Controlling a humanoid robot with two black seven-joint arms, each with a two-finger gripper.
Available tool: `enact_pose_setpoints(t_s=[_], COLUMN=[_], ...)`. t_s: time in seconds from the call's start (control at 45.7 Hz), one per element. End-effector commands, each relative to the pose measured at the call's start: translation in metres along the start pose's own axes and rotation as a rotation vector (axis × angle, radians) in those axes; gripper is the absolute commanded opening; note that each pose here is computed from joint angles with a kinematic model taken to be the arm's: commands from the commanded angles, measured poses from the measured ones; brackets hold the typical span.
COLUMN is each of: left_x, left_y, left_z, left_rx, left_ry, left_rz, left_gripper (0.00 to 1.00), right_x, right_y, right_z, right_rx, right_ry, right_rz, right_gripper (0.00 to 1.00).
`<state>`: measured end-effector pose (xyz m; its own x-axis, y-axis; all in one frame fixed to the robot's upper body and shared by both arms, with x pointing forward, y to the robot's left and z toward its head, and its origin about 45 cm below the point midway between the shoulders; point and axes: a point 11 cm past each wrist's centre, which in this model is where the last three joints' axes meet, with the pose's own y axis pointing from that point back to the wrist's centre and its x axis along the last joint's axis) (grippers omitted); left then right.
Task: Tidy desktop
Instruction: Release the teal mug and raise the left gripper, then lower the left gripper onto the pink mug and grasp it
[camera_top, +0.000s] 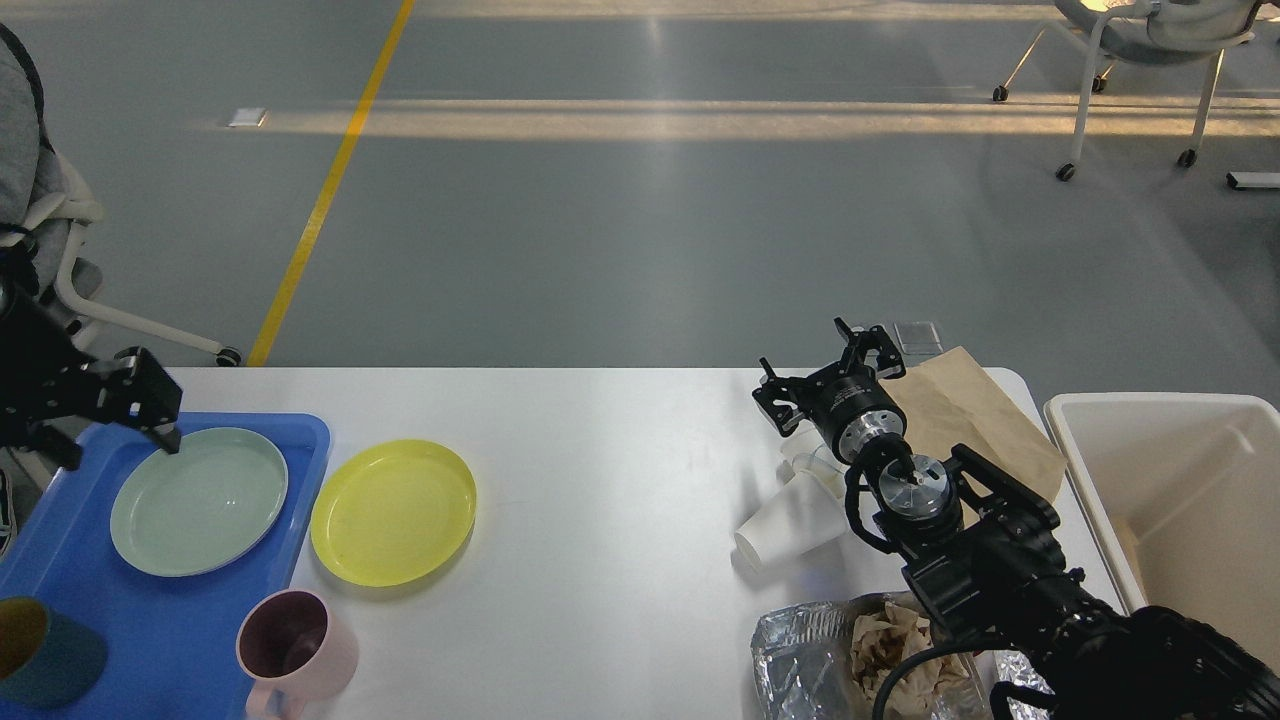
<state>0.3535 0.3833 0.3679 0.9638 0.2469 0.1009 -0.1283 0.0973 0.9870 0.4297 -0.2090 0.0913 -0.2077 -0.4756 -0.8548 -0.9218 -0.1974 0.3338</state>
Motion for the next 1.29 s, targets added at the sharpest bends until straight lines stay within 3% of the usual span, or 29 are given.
enact_pose_setpoints(t_s=[0.0, 0.372, 0.854, 1.051, 1.269], left_x=[0.007, 0.004, -0.033, -0.03, -0.015], left_y=[0.036, 0.128, 0.198, 0.179, 0.089], left_z=[0.054, 0.154, 0.188, 0.183, 0.145], left_rx=[-0.045, -0.105, -0.139, -0.111, -0.045], left_ry=[-0.073, -0.269, -0.38, -0.364, -0.274], left_rz=[0.038, 0.247, 0.391, 0.34, 0.114], left_gripper=[0.79, 0.79, 0.79, 0.79, 0.78], right_x=[0.0, 0.0, -0.001, 0.0, 0.0], right_y=[0.0, 0.0, 0.0, 0.0, 0.0], right_z=[0.0, 0.0, 0.0, 0.0, 0.0], right_rx=[0.0, 0.0, 0.0, 0.0, 0.0], right_ry=[0.0, 0.0, 0.001, 0.0, 0.0], right_rz=[0.0, 0.0, -0.001, 0.0, 0.0], right_gripper=[1.0, 1.0, 1.0, 1.0, 1.0])
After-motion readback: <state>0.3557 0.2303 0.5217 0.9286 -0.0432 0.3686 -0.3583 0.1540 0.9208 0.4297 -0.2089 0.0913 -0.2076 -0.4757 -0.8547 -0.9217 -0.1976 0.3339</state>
